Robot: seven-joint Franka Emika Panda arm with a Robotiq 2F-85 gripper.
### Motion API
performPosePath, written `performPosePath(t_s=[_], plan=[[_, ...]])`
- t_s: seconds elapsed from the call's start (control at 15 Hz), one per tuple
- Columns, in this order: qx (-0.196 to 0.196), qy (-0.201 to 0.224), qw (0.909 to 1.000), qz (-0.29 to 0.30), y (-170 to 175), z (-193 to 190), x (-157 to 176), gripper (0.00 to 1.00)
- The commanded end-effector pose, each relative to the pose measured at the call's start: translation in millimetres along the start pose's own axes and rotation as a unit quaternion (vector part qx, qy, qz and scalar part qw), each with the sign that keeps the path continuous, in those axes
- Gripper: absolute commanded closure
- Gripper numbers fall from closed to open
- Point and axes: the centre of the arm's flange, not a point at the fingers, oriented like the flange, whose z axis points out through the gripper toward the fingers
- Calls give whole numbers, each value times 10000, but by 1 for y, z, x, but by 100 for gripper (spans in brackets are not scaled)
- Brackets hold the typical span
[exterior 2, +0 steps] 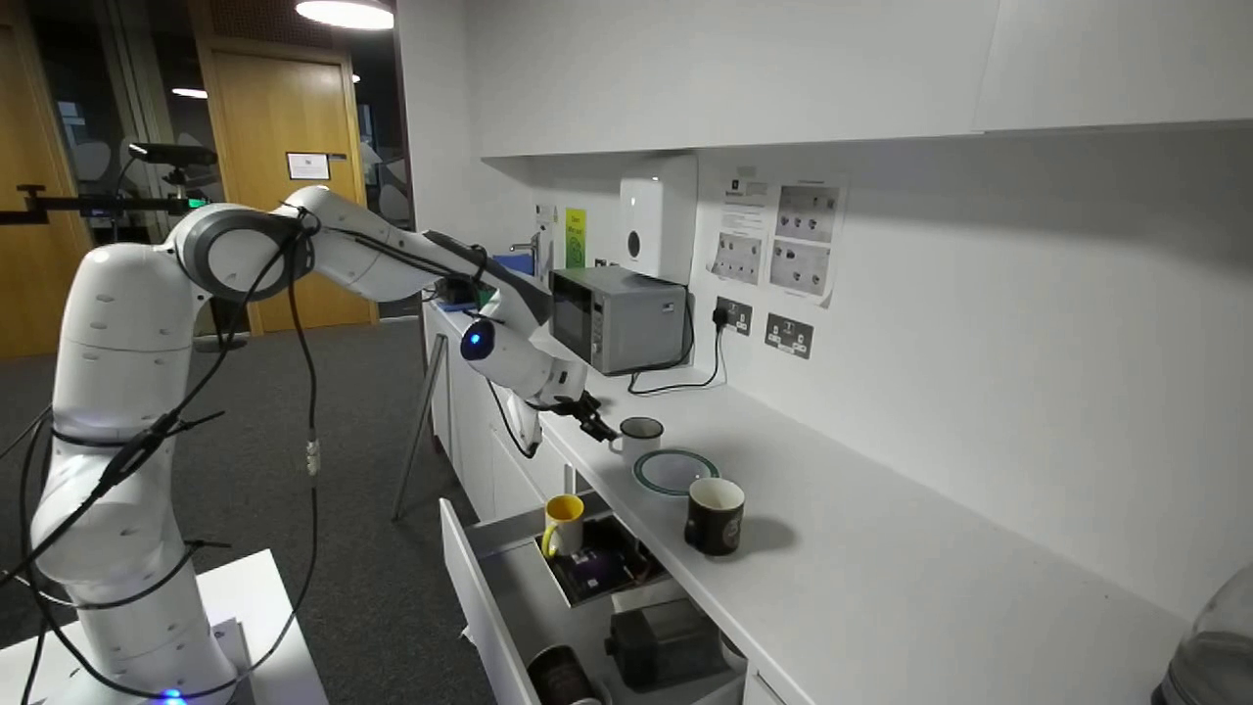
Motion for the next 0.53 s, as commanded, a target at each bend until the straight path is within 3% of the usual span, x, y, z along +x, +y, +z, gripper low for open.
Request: performPosePath(t_s=[0.0,0.47], plan=[[-333,251,9989,-219,-6,12,-1,0],[-462,258,9984,-192,-12,17,0,0]])
